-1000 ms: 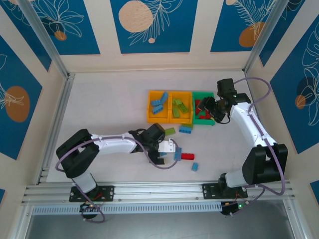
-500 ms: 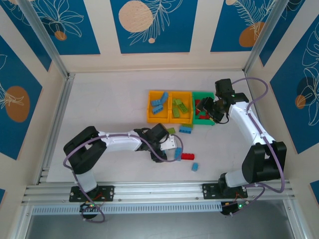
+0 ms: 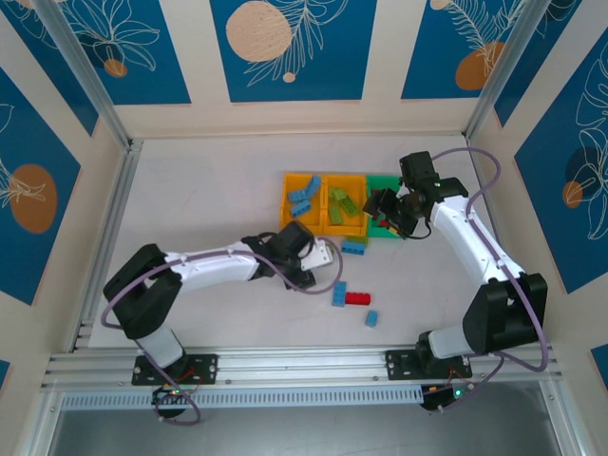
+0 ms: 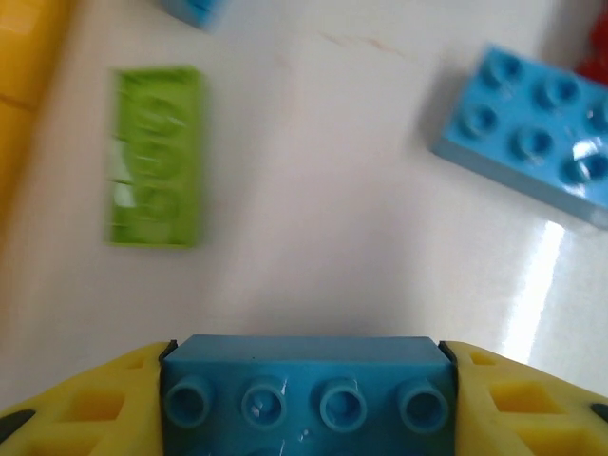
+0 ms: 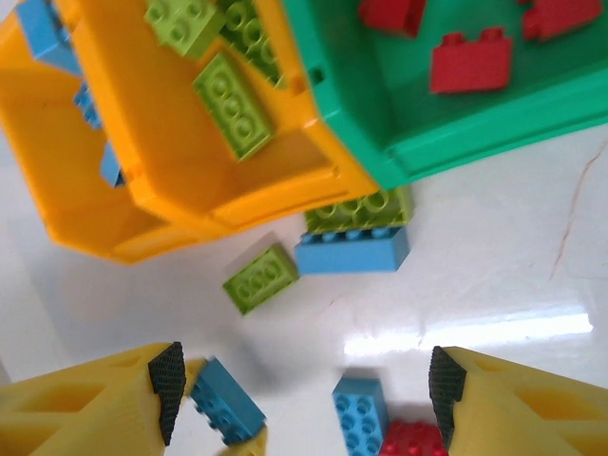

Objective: Sort the legos into containers by color

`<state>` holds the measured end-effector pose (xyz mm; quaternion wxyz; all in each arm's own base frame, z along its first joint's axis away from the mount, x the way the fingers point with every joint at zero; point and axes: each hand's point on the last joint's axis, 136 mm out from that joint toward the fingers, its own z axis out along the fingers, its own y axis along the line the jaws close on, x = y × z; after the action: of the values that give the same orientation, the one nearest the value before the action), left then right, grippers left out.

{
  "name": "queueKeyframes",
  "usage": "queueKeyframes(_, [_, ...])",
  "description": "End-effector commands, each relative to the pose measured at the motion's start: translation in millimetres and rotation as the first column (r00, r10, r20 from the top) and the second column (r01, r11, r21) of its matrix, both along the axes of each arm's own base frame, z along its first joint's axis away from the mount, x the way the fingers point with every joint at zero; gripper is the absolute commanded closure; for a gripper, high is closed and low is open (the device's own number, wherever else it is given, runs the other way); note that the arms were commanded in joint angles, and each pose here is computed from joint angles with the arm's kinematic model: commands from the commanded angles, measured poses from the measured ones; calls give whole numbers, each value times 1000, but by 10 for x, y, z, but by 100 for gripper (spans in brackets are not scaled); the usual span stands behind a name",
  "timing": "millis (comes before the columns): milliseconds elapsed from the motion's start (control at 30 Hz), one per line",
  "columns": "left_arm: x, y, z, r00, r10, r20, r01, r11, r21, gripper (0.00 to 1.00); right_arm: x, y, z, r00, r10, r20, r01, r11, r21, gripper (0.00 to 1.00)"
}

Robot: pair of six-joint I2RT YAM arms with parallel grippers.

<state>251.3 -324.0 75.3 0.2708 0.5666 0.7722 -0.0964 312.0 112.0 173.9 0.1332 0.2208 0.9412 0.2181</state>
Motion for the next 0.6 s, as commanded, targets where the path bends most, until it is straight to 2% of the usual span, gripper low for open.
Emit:
queueKeyframes(0, [505, 8, 612, 989, 120, 81, -107, 984, -145, 53, -220, 183, 273, 998, 48, 45, -52, 996, 75, 29])
queueKeyframes(100, [1002, 84, 785, 972, 213, 100, -193, 965, -178, 53, -279, 283, 341, 995, 66, 80, -73, 993, 91, 29])
queueKeyframes(233, [1646, 122, 783, 946, 307, 107, -282, 938, -204, 51, -316, 310, 328, 994, 72, 80, -78, 995, 65, 29])
queueKeyframes(333, [1994, 115, 748, 932, 345, 112, -314, 922, -225, 47, -343, 333, 340, 994, 78, 78, -83, 994, 63, 29])
queueKeyframes(500, [2204, 20, 908, 936, 327, 128, -287, 922, -258, 21, -372, 335, 379, 992, 84, 93, -88, 995, 36, 28])
queueKeyframes(567, [2178, -7, 1046, 939, 317, 134, -270, 920, -284, 17, -389, 345, 365, 992, 94, 90, -96, 995, 16, 28])
